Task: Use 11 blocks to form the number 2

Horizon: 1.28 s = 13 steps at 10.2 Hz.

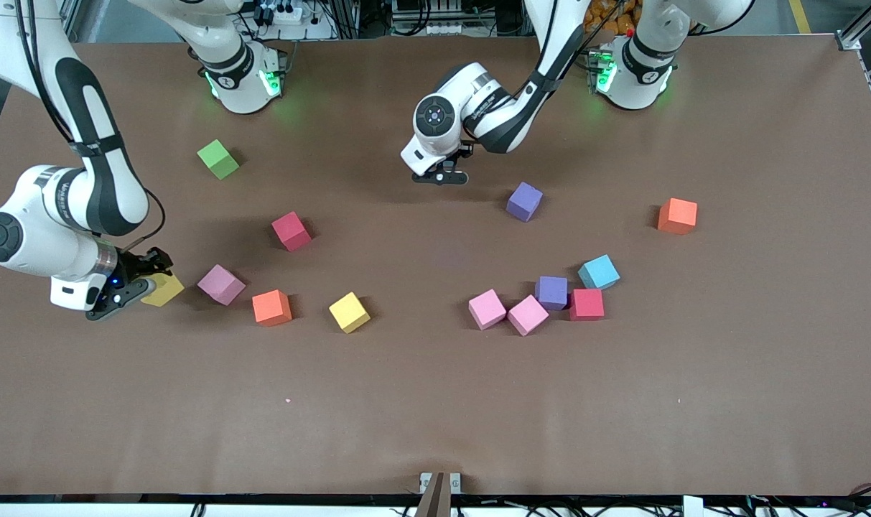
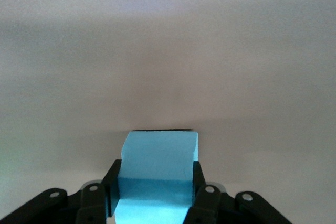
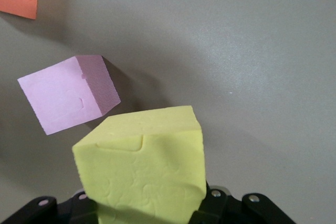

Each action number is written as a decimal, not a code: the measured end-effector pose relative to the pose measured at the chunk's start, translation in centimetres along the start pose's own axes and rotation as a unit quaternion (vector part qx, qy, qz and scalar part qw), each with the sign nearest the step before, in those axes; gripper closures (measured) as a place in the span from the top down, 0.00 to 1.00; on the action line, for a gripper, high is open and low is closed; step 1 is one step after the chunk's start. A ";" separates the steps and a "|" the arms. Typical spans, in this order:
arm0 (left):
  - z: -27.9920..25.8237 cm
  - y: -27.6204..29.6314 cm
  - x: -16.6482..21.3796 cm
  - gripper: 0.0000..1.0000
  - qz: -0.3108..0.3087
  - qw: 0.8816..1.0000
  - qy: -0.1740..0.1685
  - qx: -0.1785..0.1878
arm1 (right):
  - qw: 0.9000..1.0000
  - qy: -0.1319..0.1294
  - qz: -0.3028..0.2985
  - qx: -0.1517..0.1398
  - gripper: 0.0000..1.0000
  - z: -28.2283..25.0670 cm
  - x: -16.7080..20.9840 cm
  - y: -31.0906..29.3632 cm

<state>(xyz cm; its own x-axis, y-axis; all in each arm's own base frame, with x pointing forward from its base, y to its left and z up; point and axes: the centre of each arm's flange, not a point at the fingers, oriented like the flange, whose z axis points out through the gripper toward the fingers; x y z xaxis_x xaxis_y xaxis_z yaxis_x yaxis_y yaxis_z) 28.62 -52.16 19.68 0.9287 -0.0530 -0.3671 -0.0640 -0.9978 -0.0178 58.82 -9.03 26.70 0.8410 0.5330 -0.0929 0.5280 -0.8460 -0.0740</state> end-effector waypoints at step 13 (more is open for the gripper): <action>-18.3 -4.1 3.6 1.00 -0.079 0.996 -0.038 0.001 | 1.000 -0.002 -0.004 0.002 0.59 -0.3 0.4 -0.3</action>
<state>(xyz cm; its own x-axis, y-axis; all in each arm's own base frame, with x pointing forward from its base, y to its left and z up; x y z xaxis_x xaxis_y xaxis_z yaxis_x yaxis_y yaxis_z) 38.92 -48.97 35.48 0.8971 0.1070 -0.4287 0.0795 -0.9935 -0.0817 59.03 -8.60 27.01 0.8364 0.5396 -0.0961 0.5340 -0.8418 -0.0788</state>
